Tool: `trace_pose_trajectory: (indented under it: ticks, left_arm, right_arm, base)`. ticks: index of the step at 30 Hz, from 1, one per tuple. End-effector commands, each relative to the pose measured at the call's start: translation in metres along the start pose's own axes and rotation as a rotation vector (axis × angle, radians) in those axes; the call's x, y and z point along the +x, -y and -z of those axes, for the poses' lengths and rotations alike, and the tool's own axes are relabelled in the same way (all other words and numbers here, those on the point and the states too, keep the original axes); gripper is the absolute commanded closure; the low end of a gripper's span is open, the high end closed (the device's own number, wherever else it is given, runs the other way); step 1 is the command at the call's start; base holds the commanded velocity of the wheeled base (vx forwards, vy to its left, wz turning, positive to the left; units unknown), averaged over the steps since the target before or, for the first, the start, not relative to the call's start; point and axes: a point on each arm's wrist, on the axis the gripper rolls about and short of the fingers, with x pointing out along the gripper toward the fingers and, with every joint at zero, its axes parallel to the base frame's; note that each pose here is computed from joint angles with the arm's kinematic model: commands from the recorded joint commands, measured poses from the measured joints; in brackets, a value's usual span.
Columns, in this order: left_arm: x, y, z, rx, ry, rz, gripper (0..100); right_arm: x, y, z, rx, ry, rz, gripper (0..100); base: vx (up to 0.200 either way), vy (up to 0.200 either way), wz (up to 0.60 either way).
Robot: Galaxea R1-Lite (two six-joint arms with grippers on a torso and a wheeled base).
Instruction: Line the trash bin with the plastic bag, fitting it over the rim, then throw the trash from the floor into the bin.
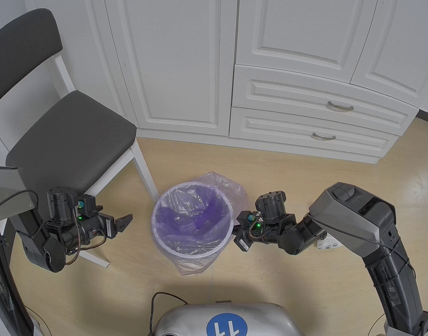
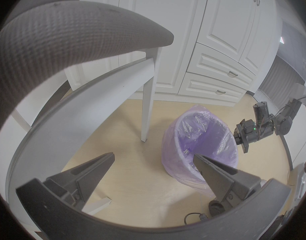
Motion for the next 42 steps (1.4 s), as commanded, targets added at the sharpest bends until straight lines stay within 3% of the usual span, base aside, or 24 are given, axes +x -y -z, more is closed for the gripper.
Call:
trace_pose_trajectory:
  ticks: [1, 20, 26, 42]
  left_arm:
    - [0.004, -0.001, 0.005, -0.003, -0.018, 0.001, 0]
    - [0.01, -0.001, 0.012, 0.007, 0.008, -0.002, 0]
    - [0.011, -0.001, 0.013, 0.007, 0.007, -0.002, 0]
    - [0.017, -0.001, 0.021, 0.01, 0.006, -0.002, 0]
  right_arm:
    - [0.014, 0.011, -0.002, 0.008, 0.001, -0.014, 100]
    - [0.019, 0.031, -0.009, 0.057, -0.144, -0.104, 100]
    - [0.031, 0.051, -0.008, 0.007, -0.109, -0.055, 100]
    - [0.045, 0.035, 0.02, 0.035, -0.213, -0.126, 100]
  base:
    - [0.0, 0.0, 0.0]
    - [0.0, 0.0, 0.0]
    - [0.0, 0.0, 0.0]
    - [0.0, 0.0, 0.0]
